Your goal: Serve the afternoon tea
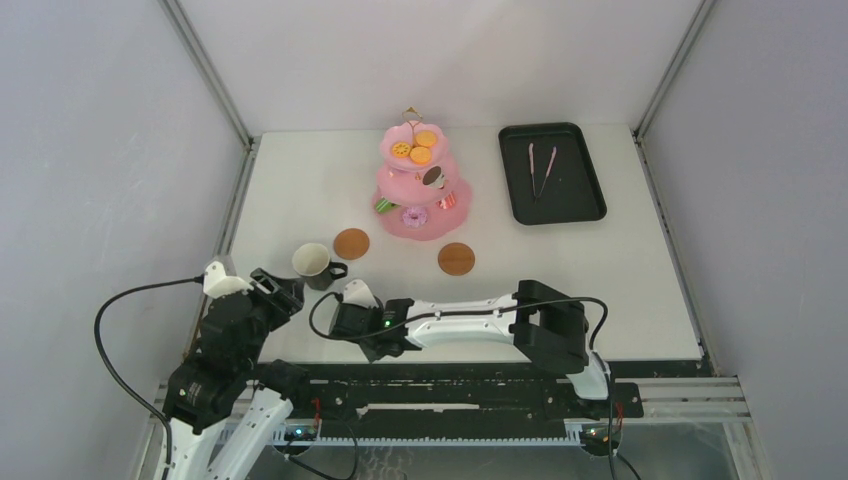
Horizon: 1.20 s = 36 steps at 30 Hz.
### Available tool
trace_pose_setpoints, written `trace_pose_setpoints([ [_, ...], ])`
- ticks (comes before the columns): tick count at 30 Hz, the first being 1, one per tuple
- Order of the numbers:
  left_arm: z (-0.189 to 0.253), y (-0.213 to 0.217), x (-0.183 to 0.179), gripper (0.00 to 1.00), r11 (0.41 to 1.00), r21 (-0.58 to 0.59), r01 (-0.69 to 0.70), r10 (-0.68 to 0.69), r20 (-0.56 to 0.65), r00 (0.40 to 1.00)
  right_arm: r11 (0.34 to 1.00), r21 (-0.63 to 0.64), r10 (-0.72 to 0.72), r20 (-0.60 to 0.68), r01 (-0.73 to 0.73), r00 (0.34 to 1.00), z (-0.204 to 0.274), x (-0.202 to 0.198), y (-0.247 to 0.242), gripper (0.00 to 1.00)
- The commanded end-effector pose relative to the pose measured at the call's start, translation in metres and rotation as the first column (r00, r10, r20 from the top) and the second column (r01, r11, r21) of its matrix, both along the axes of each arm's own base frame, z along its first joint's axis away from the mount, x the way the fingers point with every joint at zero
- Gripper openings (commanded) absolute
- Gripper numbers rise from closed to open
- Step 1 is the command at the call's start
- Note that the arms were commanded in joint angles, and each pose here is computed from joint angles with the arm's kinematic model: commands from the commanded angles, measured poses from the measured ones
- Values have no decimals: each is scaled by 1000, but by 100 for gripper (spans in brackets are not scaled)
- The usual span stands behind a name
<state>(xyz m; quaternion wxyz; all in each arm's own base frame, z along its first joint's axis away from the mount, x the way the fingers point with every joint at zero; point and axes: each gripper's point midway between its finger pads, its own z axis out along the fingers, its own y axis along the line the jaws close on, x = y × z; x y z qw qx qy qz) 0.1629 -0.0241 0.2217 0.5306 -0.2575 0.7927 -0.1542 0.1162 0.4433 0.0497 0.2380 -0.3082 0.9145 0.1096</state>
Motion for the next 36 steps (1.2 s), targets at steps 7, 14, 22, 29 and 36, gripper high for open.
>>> trace_pose_setpoints([
  [7,25,4,0,63,1000,22,-2,1,59,998,997,58,-43,25,42,999,11,13,7,12],
  [14,28,5,3,63,1000,27,-7,5,67,998,995,60,-85,69,81,994,37,29,-7,0],
  [22,32,6,6,63,999,29,-16,13,82,997,981,46,-195,125,191,973,70,61,-45,0],
  [29,32,5,7,64,1000,26,-12,9,91,996,950,54,-313,154,308,937,88,97,-88,0],
  [36,27,4,7,63,1000,22,-11,9,90,996,918,61,-397,182,393,899,94,125,-124,0],
])
